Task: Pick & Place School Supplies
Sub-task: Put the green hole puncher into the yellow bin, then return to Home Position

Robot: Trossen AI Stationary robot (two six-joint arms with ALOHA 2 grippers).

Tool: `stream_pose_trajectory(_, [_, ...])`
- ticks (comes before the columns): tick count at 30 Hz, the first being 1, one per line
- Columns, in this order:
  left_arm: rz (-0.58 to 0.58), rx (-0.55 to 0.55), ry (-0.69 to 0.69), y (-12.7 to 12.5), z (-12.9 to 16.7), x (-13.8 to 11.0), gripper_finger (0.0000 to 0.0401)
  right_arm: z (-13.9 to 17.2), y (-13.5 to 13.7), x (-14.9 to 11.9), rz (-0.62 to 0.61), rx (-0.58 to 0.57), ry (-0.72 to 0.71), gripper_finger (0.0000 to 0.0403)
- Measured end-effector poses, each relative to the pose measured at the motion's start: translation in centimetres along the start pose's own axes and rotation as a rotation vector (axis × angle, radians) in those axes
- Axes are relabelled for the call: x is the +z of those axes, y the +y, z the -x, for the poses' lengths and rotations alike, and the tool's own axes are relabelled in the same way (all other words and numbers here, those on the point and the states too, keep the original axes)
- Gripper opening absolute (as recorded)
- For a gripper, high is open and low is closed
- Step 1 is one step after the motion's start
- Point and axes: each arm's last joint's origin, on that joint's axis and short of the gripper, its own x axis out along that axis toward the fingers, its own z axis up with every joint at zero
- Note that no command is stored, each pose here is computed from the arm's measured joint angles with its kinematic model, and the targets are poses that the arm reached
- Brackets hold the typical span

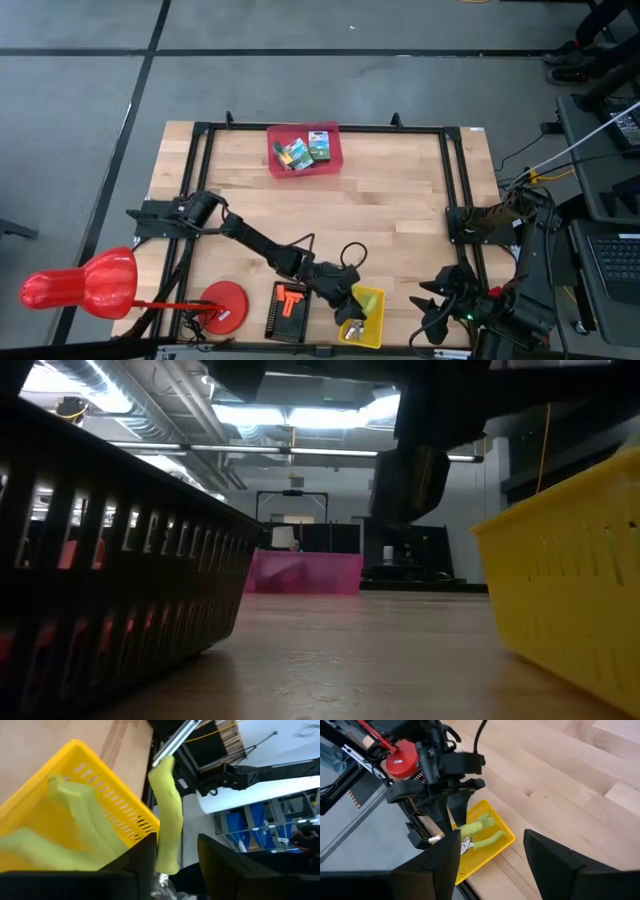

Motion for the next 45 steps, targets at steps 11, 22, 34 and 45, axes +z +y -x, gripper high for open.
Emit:
stream_pose_trajectory(11, [-0.004,-0.039,-0.019,-0.2,0.1,0.7,0.0175,0.1,0.0,0.0,-0.001,0.013,-0.024,0.0219])
stream_pose_trajectory(22, [-0.098,-0.177,-0.1,-1.4,2.0,4.9,0.0161,1.0,-0.3,0.7,-0.013,0.084,-0.113,0.0219])
stream_pose_trajectory(34, [-0.629,0.008,-0.449,-7.1,11.9,12.3,0.0133,4.8,-2.6,4.3,0.076,0.255,-0.308,0.0219])
stream_pose_trajectory(45, [-0.713,0.127,-0.477,-3.3,24.5,9.7,0.0108,4.9,-8.0,6.0,-0.086,0.378,-0.441,0.0219])
